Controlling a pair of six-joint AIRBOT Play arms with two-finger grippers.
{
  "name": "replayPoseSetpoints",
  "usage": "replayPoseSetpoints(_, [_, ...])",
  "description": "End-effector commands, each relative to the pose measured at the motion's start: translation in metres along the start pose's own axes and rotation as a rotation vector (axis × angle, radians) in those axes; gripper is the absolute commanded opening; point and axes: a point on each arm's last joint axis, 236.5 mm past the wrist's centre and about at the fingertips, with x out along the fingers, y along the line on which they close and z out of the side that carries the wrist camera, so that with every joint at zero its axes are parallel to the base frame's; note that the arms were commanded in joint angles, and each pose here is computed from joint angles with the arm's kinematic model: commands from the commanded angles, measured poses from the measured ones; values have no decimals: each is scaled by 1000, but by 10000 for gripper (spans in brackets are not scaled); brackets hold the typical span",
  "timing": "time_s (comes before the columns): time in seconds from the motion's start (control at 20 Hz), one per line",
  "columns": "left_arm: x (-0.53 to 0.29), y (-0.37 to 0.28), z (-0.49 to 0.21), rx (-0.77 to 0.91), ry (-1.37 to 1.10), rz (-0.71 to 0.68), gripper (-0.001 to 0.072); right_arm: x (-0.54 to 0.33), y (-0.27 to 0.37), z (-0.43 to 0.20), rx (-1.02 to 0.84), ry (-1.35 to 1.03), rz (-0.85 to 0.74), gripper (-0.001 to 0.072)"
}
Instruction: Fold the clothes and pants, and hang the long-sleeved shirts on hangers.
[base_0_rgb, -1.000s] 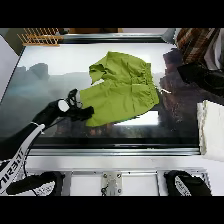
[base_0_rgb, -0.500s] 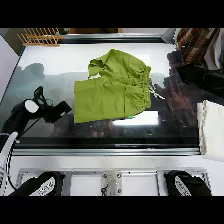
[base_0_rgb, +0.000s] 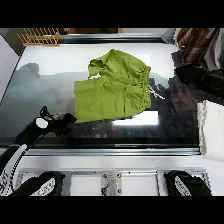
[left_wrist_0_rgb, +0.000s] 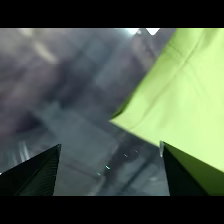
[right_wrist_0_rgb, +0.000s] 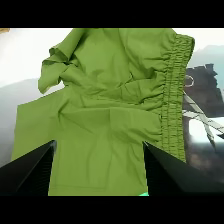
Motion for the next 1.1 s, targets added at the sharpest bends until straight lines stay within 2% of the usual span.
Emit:
replayPoseSetpoints(0.0, [25,-27,-4,35,40,-10,673,0,1,0,6,1,6,576])
replayPoseSetpoints(0.35, [40,-70,0,105,76,-29,667,0,1,0,5,1,6,577])
replayPoseSetpoints(0.45, [39,-70,3,110,66,-30,221,0,1,0,5,1,6,577])
replayPoseSetpoints(0.5, [39,-72,5,110,57,-35,130,0,1,0,5,1,5,577])
replayPoseSetpoints(0.6, [39,-75,10,106,34,-48,4,0,1,0,5,1,5,577])
replayPoseSetpoints(0.75, [26,-84,16,135,2,-70,5,1,-7,-3,-10,12,-25,577])
replayPoseSetpoints(0.85, [8,-86,21,220,-37,-63,5,8,-38,-22,51,68,-130,577])
replayPoseSetpoints(0.95, [-9,-87,21,305,-63,-50,5,21,-88,-71,151,213,-291,577])
replayPoseSetpoints(1.05, [-22,-89,22,352,-81,-47,5,46,-123,-128,256,343,-365,586])
